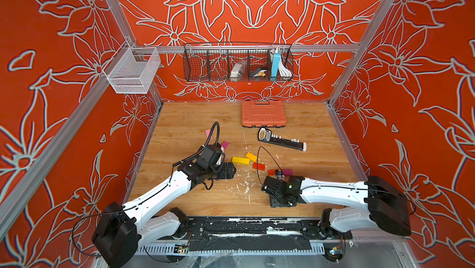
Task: Assemble the letter c with building blocks
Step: Assemble the building block at the center of the board.
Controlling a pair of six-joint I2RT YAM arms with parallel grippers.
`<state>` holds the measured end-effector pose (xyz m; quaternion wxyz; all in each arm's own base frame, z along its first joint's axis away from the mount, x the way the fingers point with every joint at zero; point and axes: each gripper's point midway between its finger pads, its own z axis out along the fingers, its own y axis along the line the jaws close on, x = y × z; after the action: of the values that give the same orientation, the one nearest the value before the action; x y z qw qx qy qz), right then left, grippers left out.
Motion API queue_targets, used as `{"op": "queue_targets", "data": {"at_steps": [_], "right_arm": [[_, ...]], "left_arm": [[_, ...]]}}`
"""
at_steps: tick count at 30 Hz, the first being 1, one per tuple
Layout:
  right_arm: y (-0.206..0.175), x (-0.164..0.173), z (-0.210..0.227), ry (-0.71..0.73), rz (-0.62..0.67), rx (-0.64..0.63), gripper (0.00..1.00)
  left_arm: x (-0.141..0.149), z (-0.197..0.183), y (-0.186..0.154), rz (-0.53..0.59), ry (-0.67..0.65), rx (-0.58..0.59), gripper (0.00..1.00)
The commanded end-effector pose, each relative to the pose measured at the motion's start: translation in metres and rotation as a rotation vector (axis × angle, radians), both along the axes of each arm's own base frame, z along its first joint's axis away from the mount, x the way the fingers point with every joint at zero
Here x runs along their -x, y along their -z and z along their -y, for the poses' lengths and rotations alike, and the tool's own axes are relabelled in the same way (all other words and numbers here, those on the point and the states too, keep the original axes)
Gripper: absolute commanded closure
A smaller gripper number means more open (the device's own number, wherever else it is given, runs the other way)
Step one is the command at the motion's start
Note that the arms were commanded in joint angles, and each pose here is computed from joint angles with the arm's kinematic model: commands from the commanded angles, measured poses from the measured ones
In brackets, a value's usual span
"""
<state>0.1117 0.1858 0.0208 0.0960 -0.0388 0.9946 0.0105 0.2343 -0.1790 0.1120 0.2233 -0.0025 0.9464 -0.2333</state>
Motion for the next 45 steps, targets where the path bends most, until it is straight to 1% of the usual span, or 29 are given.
{"op": "queue_targets", "data": {"at_steps": [1, 39, 43, 45], "right_arm": [[0.0076, 0.0012, 0.0132, 0.023, -0.006, 0.034, 0.37], [0.0114, -0.0073, 0.0123, 0.028, -0.017, 0.070, 0.35], [0.0114, -0.0074, 0.0128, 0.029, -0.019, 0.072, 0.32], [0.0108, -0.0076, 0.0123, 0.029, -0.017, 0.071, 0.30]], "left_arm": [[-0.0008, -0.0026, 0.0010, 0.000, -0.013, -0.001, 0.11], [-0.0014, -0.0008, 0.0026, 0.003, -0.002, 0.002, 0.11], [-0.0013, -0.0007, 0.0018, 0.006, -0.003, 0.004, 0.11], [-0.0014, -0.0006, 0.0020, 0.006, -0.002, 0.004, 0.11]]}}
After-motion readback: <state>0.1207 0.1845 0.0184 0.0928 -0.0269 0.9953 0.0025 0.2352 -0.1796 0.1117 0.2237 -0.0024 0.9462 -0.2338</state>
